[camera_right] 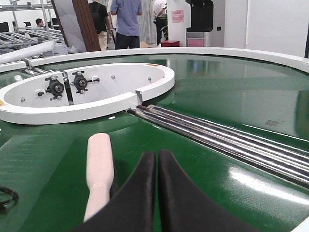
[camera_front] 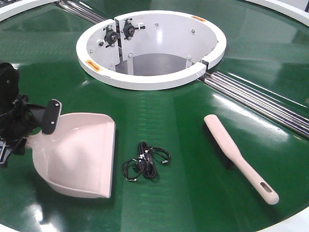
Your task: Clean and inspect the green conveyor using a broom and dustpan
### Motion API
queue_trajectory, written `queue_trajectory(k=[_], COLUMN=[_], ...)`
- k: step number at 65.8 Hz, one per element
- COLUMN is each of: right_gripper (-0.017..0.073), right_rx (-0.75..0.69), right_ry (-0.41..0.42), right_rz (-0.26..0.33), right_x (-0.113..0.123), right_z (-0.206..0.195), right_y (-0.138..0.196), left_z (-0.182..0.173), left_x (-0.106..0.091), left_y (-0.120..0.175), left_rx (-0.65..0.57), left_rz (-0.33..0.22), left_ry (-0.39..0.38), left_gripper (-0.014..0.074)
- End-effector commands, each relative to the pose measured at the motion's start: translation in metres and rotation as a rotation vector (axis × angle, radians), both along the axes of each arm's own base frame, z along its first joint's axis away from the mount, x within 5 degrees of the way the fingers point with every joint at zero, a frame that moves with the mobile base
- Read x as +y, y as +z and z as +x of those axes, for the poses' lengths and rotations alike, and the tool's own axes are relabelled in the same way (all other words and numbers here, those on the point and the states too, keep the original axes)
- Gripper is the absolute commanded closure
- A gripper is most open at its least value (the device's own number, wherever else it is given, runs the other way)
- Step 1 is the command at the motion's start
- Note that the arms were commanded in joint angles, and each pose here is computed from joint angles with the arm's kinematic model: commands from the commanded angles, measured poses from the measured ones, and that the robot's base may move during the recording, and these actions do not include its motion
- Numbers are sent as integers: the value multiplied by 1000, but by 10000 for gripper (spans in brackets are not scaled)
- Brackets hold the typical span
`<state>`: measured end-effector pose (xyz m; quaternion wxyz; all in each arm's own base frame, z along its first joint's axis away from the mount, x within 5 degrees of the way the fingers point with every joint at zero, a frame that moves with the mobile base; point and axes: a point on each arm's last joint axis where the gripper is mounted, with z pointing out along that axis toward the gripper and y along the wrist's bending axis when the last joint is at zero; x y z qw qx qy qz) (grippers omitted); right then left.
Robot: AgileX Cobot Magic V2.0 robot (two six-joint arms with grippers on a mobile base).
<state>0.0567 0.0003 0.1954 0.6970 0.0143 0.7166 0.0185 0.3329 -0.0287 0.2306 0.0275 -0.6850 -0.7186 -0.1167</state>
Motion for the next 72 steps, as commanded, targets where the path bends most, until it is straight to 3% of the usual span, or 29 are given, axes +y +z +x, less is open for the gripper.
queue_trajectory(k=[1, 27, 72], right_gripper=[568, 568, 568], right_rx=[-82, -82, -82], right_ry=[-4, -4, -4], right_rz=[-6, -6, -6], right_x=[0, 0, 0], right_z=[-1, -1, -1], right_y=[6, 6, 6], left_z=[1, 9, 9], left_x=[-4, -23, -23], left_y=[14, -5, -5], left_rx=[-39, -38, -32], left_rz=[24, 95, 96], left_ry=[-6, -39, -38], left_gripper=[601, 601, 600])
